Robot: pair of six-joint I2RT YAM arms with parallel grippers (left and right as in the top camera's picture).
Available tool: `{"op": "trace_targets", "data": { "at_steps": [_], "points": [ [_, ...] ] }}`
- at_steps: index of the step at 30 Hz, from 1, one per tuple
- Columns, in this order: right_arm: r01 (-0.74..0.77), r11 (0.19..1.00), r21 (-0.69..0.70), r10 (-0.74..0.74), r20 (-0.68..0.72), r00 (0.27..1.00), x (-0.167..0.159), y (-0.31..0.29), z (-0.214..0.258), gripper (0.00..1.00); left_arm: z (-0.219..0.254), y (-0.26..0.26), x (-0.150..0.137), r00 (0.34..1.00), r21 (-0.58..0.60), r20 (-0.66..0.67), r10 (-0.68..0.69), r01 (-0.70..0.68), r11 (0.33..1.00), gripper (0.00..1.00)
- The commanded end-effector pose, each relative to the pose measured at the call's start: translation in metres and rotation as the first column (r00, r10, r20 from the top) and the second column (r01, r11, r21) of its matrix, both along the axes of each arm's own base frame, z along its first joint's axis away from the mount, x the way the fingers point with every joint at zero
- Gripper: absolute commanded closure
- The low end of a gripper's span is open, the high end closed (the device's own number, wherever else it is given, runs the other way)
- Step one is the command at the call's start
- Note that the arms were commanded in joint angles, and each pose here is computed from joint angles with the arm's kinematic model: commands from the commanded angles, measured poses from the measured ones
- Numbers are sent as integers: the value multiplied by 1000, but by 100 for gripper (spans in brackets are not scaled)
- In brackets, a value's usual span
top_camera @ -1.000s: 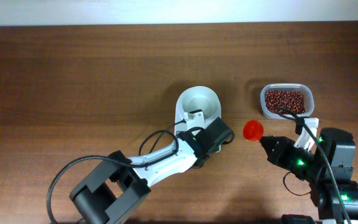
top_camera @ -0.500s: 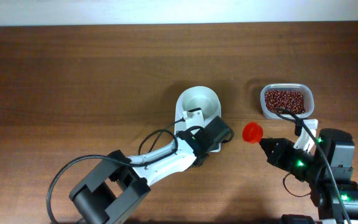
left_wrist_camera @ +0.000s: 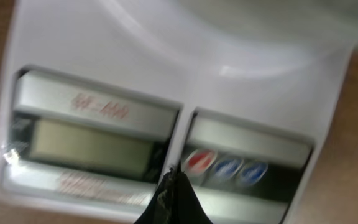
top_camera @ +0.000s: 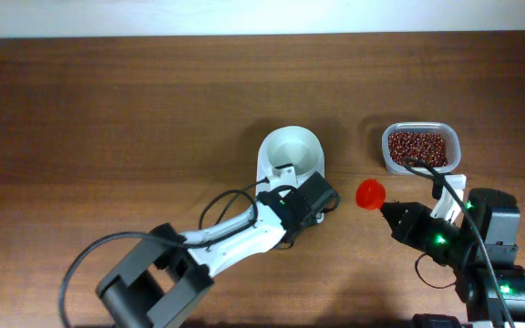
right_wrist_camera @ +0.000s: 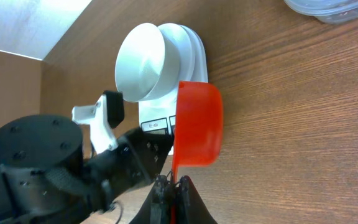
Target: Scoop and weigh 50g on scale
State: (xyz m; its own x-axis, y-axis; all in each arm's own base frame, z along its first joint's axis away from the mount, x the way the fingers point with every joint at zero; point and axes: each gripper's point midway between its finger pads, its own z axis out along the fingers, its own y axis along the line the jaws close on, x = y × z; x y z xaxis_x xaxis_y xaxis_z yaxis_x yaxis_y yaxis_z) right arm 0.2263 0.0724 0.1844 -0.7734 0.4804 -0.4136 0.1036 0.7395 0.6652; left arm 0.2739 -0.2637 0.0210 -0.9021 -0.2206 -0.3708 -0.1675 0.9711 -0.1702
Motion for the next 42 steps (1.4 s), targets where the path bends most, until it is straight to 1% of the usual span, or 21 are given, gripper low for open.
{"op": "trace_targets", "data": {
  "at_steps": [1, 3, 5, 7, 9, 10, 11, 12, 13, 15, 16, 18, 19, 20, 23, 27, 29, 32, 36, 38, 42],
  "points": [
    [9, 1000, -6, -9, 11, 1000, 1, -2, 1, 96, 49, 9, -12, 999, -48, 22, -25, 26, 999, 100],
    [9, 1000, -7, -9, 23, 1000, 3, -3, 3, 96, 76, 21, -20, 999, -62, 42, -21, 24, 998, 100],
    [9, 1000, -9, -9, 54, 999, 8, -3, 8, 96, 102, 35, -21, 995, -64, 101, -3, 9, 998, 100],
    [10, 1000, -12, -8, 92, 996, 14, -3, 14, 96, 129, 55, -16, 979, -43, 198, 41, -33, 999, 87],
    [10, 1000, -15, -8, 131, 991, 19, -4, 21, 96, 150, 74, -10, 953, -18, 291, 85, -84, 996, 66],
    [10, 1000, -16, -8, 150, 989, 22, -4, 24, 96, 158, 81, -8, 939, -10, 328, 102, -105, 994, 62],
    [10, 1000, -18, -7, 171, 985, 25, -4, 28, 96, 167, 89, -5, 922, 0, 368, 122, -131, 991, 61],
    [11, 1000, -19, -7, 196, 980, 28, -5, 32, 96, 173, 94, -2, 907, 8, 398, 136, -152, 988, 66],
    [9, 1000, -24, -3, 220, 976, 31, -5, 36, 96, 178, 100, 0, 891, 19, 429, 151, -176, 984, 68],
    [9, 1000, -29, -1, 255, 967, 37, -5, 42, 96, 182, 105, 3, 875, 34, 457, 162, -199, 979, 68],
    [9, 1000, -30, -1, 267, 964, 40, -6, 44, 96, 182, 105, 4, 874, 36, 458, 163, -201, 979, 71],
    [10, 999, -31, -1, 281, 960, 46, -6, 46, 96, 182, 104, 3, 876, 32, 455, 162, -198, 980, 85],
    [10, 999, -31, -1, 282, 959, 48, -6, 46, 96, 181, 104, 3, 877, 30, 453, 162, -196, 980, 98],
    [10, 999, -31, -1, 280, 960, 51, -6, 45, 96, 181, 103, 3, 878, 29, 452, 161, -195, 980, 100],
    [8, 1000, -28, -1, 251, 968, 62, -7, 35, 96, 178, 103, 4, 878, 25, 447, 172, -205, 979, 100],
    [7, 1000, -24, -2, 201, 980, 72, -8, 19, 96, 168, 100, 6, 888, 58, 432, 160, -204, 977, 100],
    [-2, 1000, -20, 6, 232, 973, 82, -7, 23, 96, 164, 100, 7, 891, 74, 427, 155, -205, 976, 100],
    [-20, 1000, -17, 24, 333, 942, 100, -5, 40, 96, 167, 105, 12, 883, 61, 433, 180, -228, 972, 100],
    [-15, 1000, -19, 21, 402, 916, 114, -6, 51, 96, 191, 130, 28, 847, 17, 458, 271, -313, 950, 100],
    [-15, 1000, -20, 22, 409, 912, 117, -7, 52, 96, 213, 149, 39, 831, 14, 482, 279, -325, 945, 100],
    [-15, 1000, -20, 22, 409, 912, 117, -7, 52, 96, 245, 190, 45, 786, 12, 527, 324, -388, 922, 100]
  ]
}}
